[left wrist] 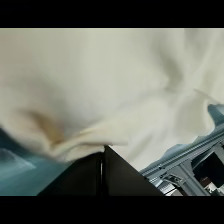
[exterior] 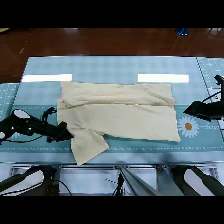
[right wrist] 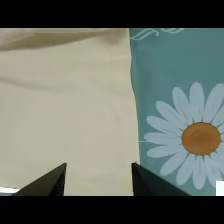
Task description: Fold the shirts.
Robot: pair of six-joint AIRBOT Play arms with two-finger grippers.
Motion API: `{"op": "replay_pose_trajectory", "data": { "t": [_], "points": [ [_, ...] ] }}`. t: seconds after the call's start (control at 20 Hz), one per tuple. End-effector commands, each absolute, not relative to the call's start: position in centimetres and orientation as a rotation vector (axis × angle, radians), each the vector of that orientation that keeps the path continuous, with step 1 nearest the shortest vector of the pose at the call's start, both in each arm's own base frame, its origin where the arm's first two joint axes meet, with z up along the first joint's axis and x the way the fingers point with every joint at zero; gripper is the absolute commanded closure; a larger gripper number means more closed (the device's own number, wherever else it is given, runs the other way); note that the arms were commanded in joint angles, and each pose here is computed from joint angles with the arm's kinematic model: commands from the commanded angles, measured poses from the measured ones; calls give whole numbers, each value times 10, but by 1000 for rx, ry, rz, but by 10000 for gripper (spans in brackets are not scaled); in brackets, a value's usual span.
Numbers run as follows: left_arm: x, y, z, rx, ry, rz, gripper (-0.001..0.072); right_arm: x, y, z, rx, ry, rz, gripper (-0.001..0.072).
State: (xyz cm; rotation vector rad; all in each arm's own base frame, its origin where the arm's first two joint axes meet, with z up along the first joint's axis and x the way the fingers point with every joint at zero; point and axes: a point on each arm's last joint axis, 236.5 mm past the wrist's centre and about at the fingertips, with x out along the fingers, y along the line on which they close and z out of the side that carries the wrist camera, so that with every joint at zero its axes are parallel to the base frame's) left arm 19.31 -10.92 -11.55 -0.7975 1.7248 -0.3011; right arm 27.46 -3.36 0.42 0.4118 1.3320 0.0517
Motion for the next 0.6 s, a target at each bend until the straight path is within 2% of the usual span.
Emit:
{"op": "replay_pose_trajectory", "data": {
  "t": [0.0, 0.1, 0.15, 0.25, 0.3, 0.35, 0.55],
  "points": [
    [203, -120, -120, -772, 1683, -351, 684, 258, -61, -6, 298, 1397, -32, 220],
    [201, -119, -114, -766, 1684, -388, 684, 240, -96, -13, 206, 1455, -155, 242],
    [201, -119, -111, -757, 1675, -406, 685, 239, -99, -16, 261, 1441, -182, 253],
    [204, -116, -106, -746, 1646, -413, 684, 239, -85, -31, 476, 1397, -175, 251],
    [206, -116, -104, -739, 1633, -415, 684, 238, -76, -40, 553, 1384, -162, 232],
    [207, -116, -102, -733, 1622, -417, 685, 236, -66, -50, 621, 1375, -147, 165],
    [207, -118, -94, -712, 1605, -453, 685, 224, -29, -80, 772, 1387, -91, 157]
  ]
}}
